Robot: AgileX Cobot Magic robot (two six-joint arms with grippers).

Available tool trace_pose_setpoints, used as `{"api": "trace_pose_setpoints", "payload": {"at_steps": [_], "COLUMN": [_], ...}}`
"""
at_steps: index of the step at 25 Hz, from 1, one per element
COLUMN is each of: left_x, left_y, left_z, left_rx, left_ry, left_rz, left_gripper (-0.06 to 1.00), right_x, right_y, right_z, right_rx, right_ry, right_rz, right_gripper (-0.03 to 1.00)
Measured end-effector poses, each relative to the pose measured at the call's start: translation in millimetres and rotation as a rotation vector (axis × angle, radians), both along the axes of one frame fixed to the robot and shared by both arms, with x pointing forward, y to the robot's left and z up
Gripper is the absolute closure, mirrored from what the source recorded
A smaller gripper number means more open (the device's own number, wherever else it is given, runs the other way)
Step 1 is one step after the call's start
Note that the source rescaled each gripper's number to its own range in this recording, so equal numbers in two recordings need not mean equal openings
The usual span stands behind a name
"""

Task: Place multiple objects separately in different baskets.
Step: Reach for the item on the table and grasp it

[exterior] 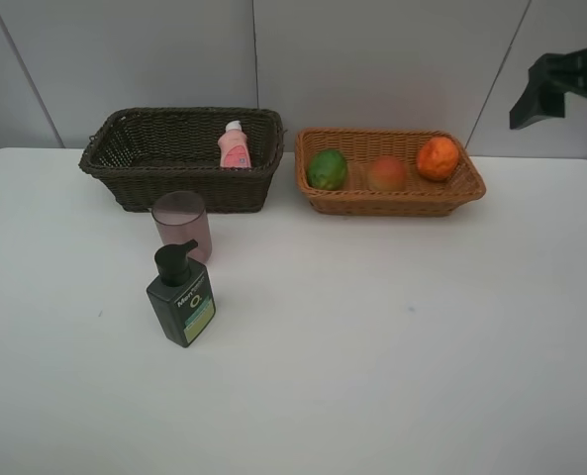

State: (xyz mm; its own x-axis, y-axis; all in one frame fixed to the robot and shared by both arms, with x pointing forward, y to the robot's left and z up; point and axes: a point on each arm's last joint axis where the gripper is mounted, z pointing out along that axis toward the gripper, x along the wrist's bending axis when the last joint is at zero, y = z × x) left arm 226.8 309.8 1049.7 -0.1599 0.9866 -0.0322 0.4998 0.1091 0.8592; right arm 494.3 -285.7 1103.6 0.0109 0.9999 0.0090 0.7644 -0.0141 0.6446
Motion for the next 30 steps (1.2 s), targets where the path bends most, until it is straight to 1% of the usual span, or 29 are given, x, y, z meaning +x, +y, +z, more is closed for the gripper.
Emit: {"api": "trace_pose_setpoints", "payload": {"at_steps": [4, 7, 9, 12, 15, 20, 24, 26, 30], "left_x": [0, 0, 0, 0, 0, 0, 0, 0, 0], "left_y": [0, 0, 0, 0, 0, 0, 0, 0, 0], "left_z": [0, 0, 0, 0, 0, 0, 0, 0, 0], "left_rx": [0.0, 0.0, 0.0, 0.0, 0.0, 0.0, 0.0, 0.0, 0.0], "left_ry": [0.0, 0.0, 0.0, 0.0, 0.0, 0.0, 0.0, 0.0, 0.0], "left_rz": [0.0, 0.0, 0.0, 0.0, 0.0, 0.0, 0.0, 0.0, 0.0], "left_gripper": [-0.06, -0.06, -0.06, -0.06, -0.06, -0.06, -0.06, -0.06, -0.06], "right_x": [-61, -106, -135, -181, -216, -256, -280, -283, -276], "right_y": [3, -2, -7, -12, -16, -20, -23, -23, -21], "right_z": [43, 65, 71, 65, 48, 19, 6, 0, -15], "right_rx": [-0.027, -0.038, -0.052, -0.054, -0.049, -0.041, -0.033, -0.031, -0.02], "right_ry": [-0.098, -0.192, -0.255, -0.348, -0.416, -0.527, -0.621, -0.633, -0.56], "right_rz": [0.068, 0.073, 0.069, 0.06, 0.057, 0.052, 0.047, 0.047, 0.056], "right_gripper": [0.03, 0.03, 0.03, 0.03, 0.03, 0.03, 0.03, 0.03, 0.03]}}
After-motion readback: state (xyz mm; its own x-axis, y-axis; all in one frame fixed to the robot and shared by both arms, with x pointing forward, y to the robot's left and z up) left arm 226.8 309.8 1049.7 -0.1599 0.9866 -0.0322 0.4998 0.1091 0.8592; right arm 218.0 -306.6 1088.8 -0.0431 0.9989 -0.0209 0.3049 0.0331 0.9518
